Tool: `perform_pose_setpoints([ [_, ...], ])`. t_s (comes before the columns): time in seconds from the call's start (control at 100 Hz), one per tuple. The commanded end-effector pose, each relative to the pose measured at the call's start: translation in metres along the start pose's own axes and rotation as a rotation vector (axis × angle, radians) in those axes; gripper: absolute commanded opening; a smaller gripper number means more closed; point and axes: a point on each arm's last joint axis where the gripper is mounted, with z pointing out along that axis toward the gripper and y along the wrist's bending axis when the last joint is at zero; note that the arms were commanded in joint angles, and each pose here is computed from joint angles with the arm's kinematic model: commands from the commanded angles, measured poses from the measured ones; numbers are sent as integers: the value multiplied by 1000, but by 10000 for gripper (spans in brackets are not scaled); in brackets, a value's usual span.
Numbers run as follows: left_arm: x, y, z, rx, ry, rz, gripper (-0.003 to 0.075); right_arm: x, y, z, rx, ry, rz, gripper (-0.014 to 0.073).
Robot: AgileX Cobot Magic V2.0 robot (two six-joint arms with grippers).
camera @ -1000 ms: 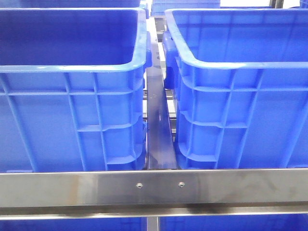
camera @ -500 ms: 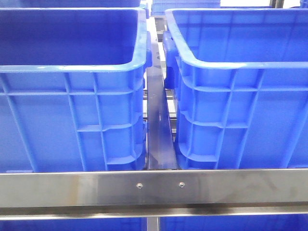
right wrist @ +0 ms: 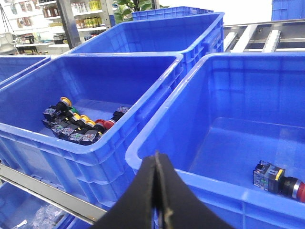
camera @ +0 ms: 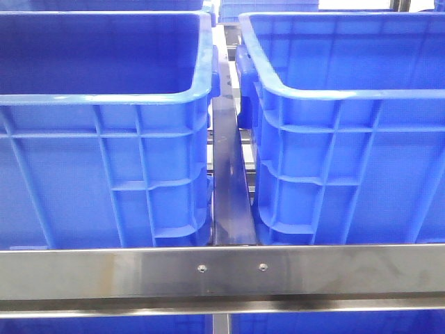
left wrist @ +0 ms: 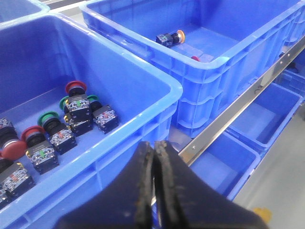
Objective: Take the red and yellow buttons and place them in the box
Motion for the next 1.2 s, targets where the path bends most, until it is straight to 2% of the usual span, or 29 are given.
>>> perform_pose_setpoints([
  [0.0,-12,6,0,-62,-97,-28,-20,-11,1,-1,4,-49,19,-58],
  [0.07,-9,14,-1,-161,-145,-4,-20,-11,1,-1,4,-49,19,-58],
  [0.15,-4,22,-3,-271,-206,-63,-20,-11,1,-1,4,-49,19,-58],
  [0.38,29,34,-13,-532,-248,-197,-20,-11,1,-1,4,-49,19,-58],
  [0.54,56,34,-16,-666,-298,-170,-20,-11,1,-1,4,-49,19,-58],
  [0.84,111,29,-8,-755,-306,-185,-20,-10,1,-1,1,-48,19,-58],
  [0.9,114,29,-7,-754,-275,-197,-20,-10,1,0,1,-44,21,-58],
  [1.02,113,29,-8,-769,-263,-133,-20,-10,1,0,-3,-42,21,-58],
  [1.19,113,30,-8,-779,-270,-153,-20,-10,1,0,-4,-41,21,-58],
])
